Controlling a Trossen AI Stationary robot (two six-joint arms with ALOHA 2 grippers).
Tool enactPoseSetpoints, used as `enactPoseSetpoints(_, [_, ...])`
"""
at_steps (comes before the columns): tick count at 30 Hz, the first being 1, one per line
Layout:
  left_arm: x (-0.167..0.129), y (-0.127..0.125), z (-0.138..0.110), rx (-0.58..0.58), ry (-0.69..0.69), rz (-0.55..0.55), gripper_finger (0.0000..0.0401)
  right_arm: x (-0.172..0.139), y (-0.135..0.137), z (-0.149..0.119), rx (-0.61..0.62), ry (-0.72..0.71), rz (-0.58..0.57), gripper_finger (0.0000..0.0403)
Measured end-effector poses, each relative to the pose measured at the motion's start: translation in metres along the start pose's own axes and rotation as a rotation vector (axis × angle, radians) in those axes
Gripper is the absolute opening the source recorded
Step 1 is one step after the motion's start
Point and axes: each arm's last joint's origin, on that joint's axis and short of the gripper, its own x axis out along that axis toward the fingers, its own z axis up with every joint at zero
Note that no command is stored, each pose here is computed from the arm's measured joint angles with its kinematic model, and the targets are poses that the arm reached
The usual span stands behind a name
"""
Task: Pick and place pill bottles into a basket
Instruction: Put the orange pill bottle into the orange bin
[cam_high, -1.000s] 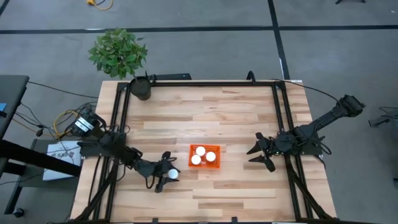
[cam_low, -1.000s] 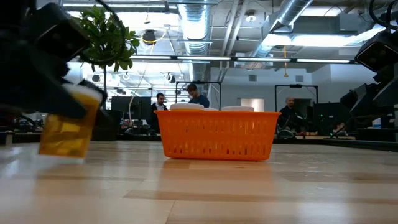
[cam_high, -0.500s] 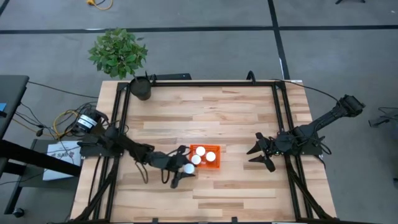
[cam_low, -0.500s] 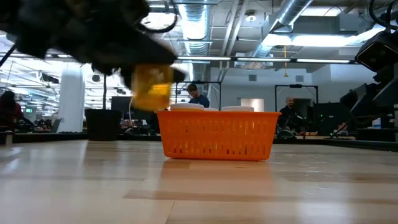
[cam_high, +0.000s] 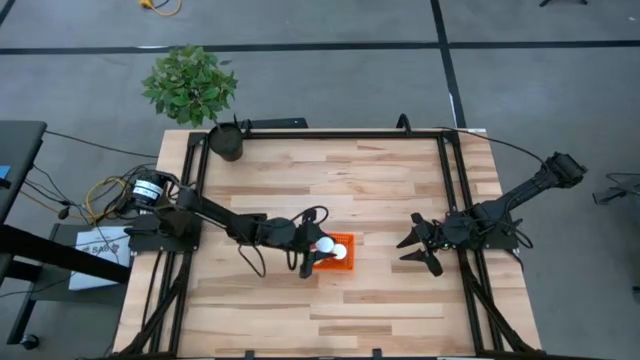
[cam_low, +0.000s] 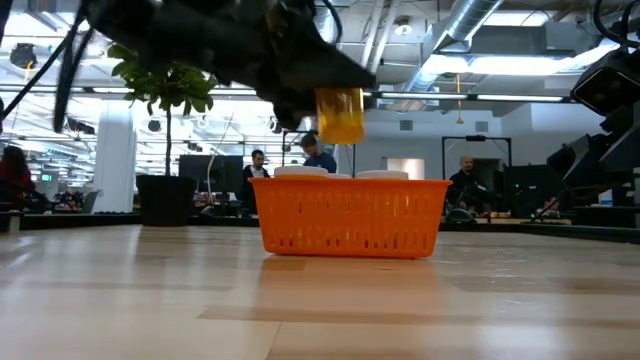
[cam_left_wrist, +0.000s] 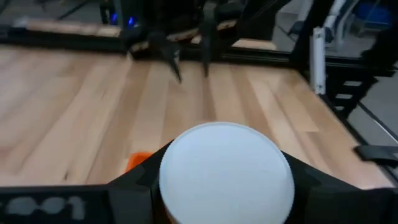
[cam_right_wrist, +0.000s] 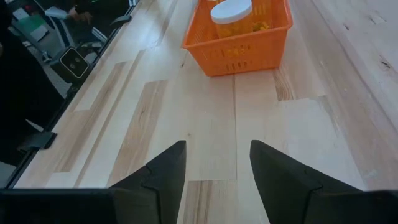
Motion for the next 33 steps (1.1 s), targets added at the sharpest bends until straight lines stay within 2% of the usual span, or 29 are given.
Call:
enactPoseSetpoints(6, [0.018, 0.006, -0.012, -0.098, 0.03, -0.019, 0.017, 0.0, 0.0, 0.0, 0.0, 0.0, 0.0, 0.0171])
enactPoseSetpoints(9, [0.03, 0.003, -0.003, -0.11, -0.006, -0.028, 0.017, 0.0, 0.0, 0.0, 0.0, 0.0, 0.0, 0.0171])
enactPoseSetpoints(13, [0.042, 0.001, 0.006, -0.121, 0.012, -0.03, 0.017, 0.0, 0.0, 0.0, 0.0, 0.0, 0.0, 0.0171])
enactPoseSetpoints(21, [0.044, -0.007, 0.007, -0.169, 0.052, -0.034, 0.0171, 0.0, 0.0, 0.0, 0.0, 0.0, 0.0, 0.0171])
enactPoseSetpoints(26, [0.043, -0.007, 0.003, -0.165, 0.087, 0.017, 0.0171, 0.0, 0.0, 0.0, 0.0, 0.0, 0.0, 0.0171])
enactPoseSetpoints(33, [0.043, -0.007, 0.0, -0.228, 0.12, 0.025, 0.0171, 0.0, 0.0, 0.0, 0.0, 0.0, 0.0, 0.0171])
